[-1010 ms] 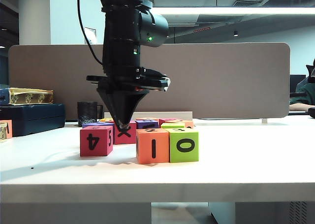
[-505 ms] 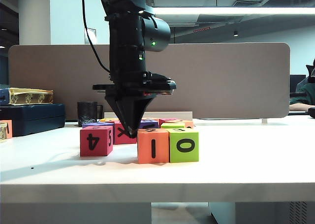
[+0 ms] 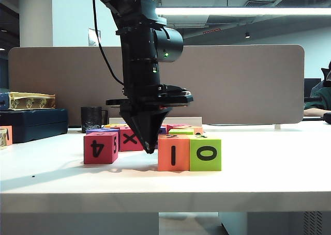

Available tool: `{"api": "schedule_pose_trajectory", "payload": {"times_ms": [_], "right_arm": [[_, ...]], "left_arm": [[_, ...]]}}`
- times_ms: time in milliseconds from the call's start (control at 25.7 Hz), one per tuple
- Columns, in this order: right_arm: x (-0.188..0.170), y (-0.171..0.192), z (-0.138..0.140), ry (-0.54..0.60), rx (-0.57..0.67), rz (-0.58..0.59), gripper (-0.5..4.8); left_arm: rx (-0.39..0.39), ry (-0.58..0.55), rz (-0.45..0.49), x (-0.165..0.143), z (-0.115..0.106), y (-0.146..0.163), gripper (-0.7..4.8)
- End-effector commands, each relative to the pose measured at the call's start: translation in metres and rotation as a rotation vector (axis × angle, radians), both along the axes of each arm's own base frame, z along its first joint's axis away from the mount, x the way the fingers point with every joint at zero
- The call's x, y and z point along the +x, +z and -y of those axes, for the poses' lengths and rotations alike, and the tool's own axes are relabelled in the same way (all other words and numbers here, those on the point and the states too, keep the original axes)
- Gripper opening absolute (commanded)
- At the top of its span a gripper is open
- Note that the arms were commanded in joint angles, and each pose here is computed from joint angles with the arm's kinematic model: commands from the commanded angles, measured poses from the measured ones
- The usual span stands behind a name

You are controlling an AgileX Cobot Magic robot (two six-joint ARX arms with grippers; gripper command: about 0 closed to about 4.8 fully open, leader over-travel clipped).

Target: Select the appropriate blocks from the scattered letter blocks on the table and arrange them in a row to spell out "23".

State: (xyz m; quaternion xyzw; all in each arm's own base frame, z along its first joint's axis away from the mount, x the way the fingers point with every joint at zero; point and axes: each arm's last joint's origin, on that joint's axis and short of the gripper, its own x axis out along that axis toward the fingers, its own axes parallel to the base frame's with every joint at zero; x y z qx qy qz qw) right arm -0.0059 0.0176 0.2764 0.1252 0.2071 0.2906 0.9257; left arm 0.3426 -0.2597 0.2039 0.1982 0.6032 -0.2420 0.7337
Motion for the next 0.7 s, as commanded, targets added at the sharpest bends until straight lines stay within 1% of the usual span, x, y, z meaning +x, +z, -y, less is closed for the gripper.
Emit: {"api": "schedule_pose_trajectory", "payload": {"times_ms": [39,194,233,350,388,427,505,583,699], "right_arm": [[0.0,0.001,0.0,0.003,-0.002,0.01,-0.01],[0.0,0.001,0.0,0.003,-0.002,0.01,-0.01],[0.0,0.001,0.0,0.003,-0.002,0.01,-0.01],[0.0,0.001,0.0,0.003,-0.002,0.01,-0.01],[0.0,0.001,0.0,0.002,-0.002,0.01,-0.01],[0.0,0.001,0.0,0.002,-0.002,0.01,-0.01],[0.0,0.001,0.0,0.002,-0.002,0.01,-0.01],[0.0,0.001,0.0,0.002,-0.002,0.01,-0.01],[0.0,0.001,0.0,0.002,-0.002,0.01,-0.01]], "left_arm": [[-0.025,-0.007,0.026,0.001,0.002,0.003,0.12],[-0.028,-0.006,0.032,0.002,0.002,0.004,0.12],[-0.013,-0.003,0.029,0.001,0.001,0.003,0.12],[0.093,0.013,0.039,-0.001,-0.004,0.003,0.12],[0.161,0.019,0.038,-0.004,-0.008,0.003,0.12],[0.209,0.019,0.017,-0.007,-0.012,0.004,0.12],[0.241,0.005,-0.019,-0.012,-0.017,0.009,0.12],[0.243,-0.001,-0.023,-0.017,-0.019,0.016,0.12],[0.218,-0.006,0.016,-0.024,-0.021,0.036,0.12]]}}
